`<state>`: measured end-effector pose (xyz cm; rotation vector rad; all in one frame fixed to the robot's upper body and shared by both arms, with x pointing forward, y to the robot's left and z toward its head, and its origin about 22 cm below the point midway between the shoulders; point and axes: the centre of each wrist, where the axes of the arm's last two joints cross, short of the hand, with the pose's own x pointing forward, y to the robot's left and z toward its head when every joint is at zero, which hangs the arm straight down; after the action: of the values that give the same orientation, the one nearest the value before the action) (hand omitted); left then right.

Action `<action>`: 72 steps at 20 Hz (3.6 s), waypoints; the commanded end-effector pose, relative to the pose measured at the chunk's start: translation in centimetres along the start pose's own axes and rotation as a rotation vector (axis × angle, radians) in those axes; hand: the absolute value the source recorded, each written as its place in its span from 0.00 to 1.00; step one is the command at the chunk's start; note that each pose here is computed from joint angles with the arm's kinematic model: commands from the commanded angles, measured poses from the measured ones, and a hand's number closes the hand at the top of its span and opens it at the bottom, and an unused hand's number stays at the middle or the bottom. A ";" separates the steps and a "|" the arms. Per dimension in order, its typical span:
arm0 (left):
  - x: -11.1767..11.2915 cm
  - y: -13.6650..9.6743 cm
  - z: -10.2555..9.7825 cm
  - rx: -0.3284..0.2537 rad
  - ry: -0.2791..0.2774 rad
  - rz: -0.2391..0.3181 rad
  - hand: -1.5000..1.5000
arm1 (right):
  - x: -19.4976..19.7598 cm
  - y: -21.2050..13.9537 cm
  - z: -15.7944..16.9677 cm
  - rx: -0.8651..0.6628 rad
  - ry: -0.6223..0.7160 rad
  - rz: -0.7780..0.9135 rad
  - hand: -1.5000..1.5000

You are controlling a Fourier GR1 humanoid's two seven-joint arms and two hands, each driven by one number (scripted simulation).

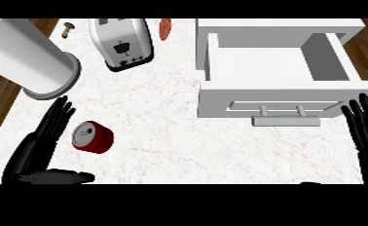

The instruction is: Pick up the can, place it into the drawer and close the drawer

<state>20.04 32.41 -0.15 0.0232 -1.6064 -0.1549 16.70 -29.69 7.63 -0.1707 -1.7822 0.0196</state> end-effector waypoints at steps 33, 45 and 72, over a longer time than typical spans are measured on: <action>-11.1 1.7 -0.7 0.020 0.074 0.022 0.00 | 1.0 1.0 0.3 -0.013 -0.029 -0.008 0.00; -10.3 1.7 -3.2 0.002 0.092 0.024 0.00 | 1.8 -0.7 2.0 -0.026 -0.008 0.003 0.00; -5.8 -5.5 -8.3 -0.154 -0.008 0.170 1.00 | 0.9 -0.9 1.8 -0.020 -0.028 -0.020 0.00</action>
<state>26.82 29.16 -8.16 -0.1925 -1.5789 -0.1393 14.66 -30.41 9.06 -0.1724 -1.8117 -0.0156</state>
